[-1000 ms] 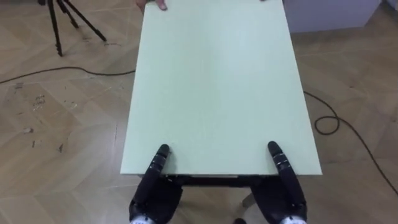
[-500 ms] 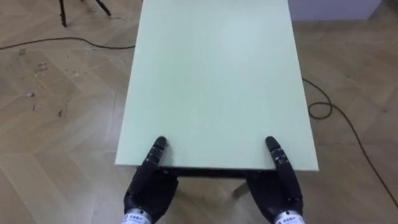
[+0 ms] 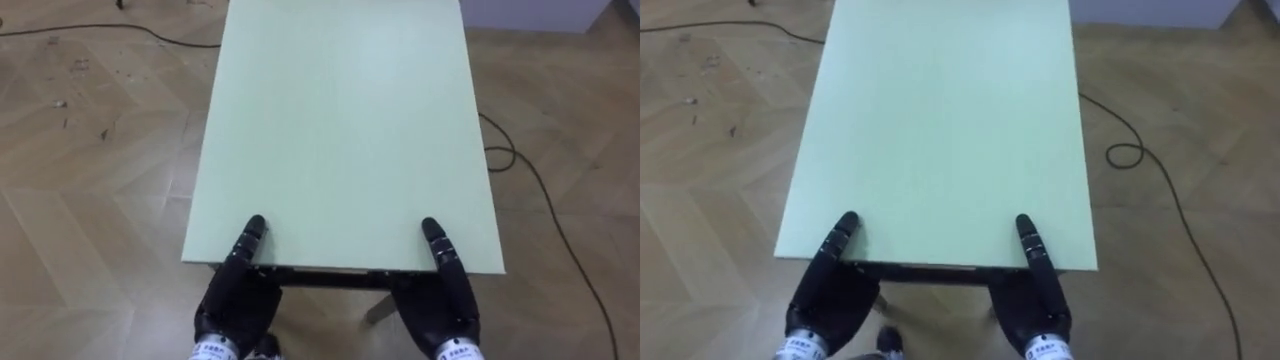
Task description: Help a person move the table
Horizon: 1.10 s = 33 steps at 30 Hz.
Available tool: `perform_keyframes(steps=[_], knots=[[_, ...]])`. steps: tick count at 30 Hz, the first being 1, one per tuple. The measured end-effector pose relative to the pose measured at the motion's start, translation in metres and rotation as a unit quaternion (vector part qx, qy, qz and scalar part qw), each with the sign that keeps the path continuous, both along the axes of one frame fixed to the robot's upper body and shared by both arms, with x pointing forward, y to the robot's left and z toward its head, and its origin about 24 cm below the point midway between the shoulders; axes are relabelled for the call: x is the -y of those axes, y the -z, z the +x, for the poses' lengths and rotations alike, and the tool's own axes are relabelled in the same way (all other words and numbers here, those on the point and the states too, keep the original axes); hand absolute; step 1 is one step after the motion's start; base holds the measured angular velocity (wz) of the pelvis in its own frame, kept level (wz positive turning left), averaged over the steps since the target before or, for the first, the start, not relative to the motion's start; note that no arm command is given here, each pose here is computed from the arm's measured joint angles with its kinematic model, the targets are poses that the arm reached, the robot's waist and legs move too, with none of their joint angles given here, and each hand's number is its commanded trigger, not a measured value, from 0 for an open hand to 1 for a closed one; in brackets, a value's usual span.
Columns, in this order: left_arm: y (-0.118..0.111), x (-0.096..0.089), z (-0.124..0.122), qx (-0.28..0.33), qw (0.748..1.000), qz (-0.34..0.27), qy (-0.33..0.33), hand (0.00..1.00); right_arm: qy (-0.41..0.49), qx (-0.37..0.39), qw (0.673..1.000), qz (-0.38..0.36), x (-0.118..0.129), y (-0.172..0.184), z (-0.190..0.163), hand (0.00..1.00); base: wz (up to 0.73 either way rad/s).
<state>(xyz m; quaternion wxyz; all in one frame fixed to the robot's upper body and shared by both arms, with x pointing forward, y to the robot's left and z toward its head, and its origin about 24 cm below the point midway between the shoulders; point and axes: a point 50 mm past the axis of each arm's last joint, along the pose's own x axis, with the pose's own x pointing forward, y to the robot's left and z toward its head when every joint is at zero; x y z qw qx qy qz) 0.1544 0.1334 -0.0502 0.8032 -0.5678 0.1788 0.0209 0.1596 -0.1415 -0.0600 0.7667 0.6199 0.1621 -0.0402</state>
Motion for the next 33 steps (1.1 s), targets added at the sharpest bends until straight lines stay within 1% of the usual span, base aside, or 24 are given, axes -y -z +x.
perform_keyframes(steps=[6,10,13,18,20,29,33], knots=[[0.001,0.007,-0.004,-0.005,1.0,-0.007,0.006,1.0,0.007,0.003,1.0,-0.01,0.003,-0.001,-0.002,1.0,0.02],[-0.004,0.016,0.007,0.009,1.0,-0.008,0.017,1.0,0.024,0.018,0.999,-0.019,0.009,-0.005,0.002,1.0,0.14],[-0.007,0.013,0.013,0.02,1.0,0.0,0.012,1.0,0.02,0.033,0.999,-0.019,0.007,-0.009,0.009,1.0,-0.08],[-0.004,0.016,0.013,0.007,1.0,-0.003,0.01,1.0,0.018,0.028,0.999,-0.023,0.009,-0.007,0.009,1.0,-0.13],[0.001,0.016,0.011,-0.003,1.0,-0.001,0.01,1.0,0.017,0.017,0.999,-0.023,0.009,-0.003,0.006,1.0,-0.07],[0.009,0.018,0.004,-0.025,1.0,0.001,0.015,1.0,0.028,-0.007,0.999,-0.028,0.013,0.006,-0.007,1.0,0.25],[0.01,0.017,0.002,-0.029,0.999,0.006,0.016,1.0,0.032,-0.012,0.999,-0.027,0.011,0.008,-0.012,1.0,0.25]])
